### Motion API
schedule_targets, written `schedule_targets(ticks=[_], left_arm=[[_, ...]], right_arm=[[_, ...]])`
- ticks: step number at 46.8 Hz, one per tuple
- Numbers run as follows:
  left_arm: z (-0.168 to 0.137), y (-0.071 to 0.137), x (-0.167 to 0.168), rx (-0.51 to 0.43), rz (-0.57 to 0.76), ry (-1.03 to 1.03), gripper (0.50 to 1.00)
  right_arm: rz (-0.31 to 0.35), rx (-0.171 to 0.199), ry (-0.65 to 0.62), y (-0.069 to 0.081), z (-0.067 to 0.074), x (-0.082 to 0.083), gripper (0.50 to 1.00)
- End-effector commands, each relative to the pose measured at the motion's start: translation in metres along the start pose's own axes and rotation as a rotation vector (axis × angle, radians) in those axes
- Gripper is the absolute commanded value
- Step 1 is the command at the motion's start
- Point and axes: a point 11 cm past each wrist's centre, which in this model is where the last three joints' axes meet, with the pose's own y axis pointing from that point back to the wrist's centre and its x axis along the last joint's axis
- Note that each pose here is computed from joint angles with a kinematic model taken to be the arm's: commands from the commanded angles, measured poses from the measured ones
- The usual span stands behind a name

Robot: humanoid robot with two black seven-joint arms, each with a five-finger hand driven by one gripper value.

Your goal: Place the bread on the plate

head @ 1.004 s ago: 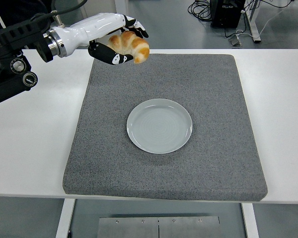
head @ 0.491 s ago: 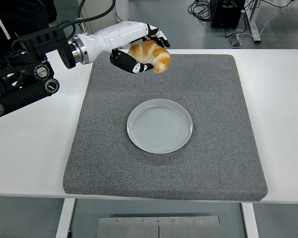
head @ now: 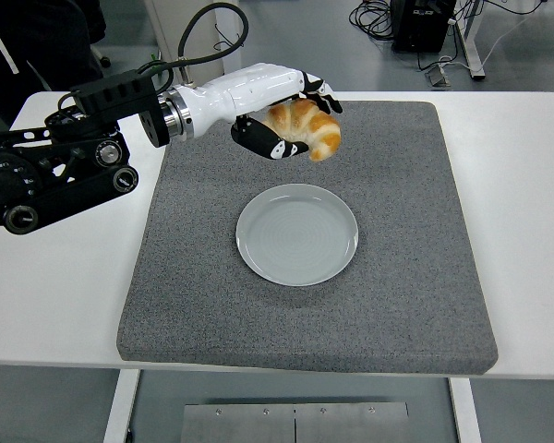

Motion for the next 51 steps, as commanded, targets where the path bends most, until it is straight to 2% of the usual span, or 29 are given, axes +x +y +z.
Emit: schedule_targets(ticks=[1, 11, 27, 34, 51], left_arm=[[0.001, -0.002, -0.012, -0.006, -0.016, 0.005, 0.654], [0.002, -0.004, -0.041, -0.015, -0.028, 0.012, 0.657], [-0.009, 0.003, -0.064, 0.01, -0.034, 0.01, 0.658], [-0.004, 0.0, -0.073, -0.003, -0.04, 0.025, 0.658], [-0.018, 0.005, -0.102, 0.032, -0.056, -0.022, 0.661]], right_arm=[[0.0, 0.0, 0.0, 0.0, 0.0, 0.0, 1.0], [0.0, 0.0, 0.0, 0.0, 0.0, 0.0, 1.0], [0.0, 0.0, 0.0, 0.0, 0.0, 0.0, 1.0], [0.0, 0.0, 0.0, 0.0, 0.0, 0.0, 1.0], [0.0, 0.0, 0.0, 0.0, 0.0, 0.0, 1.0]])
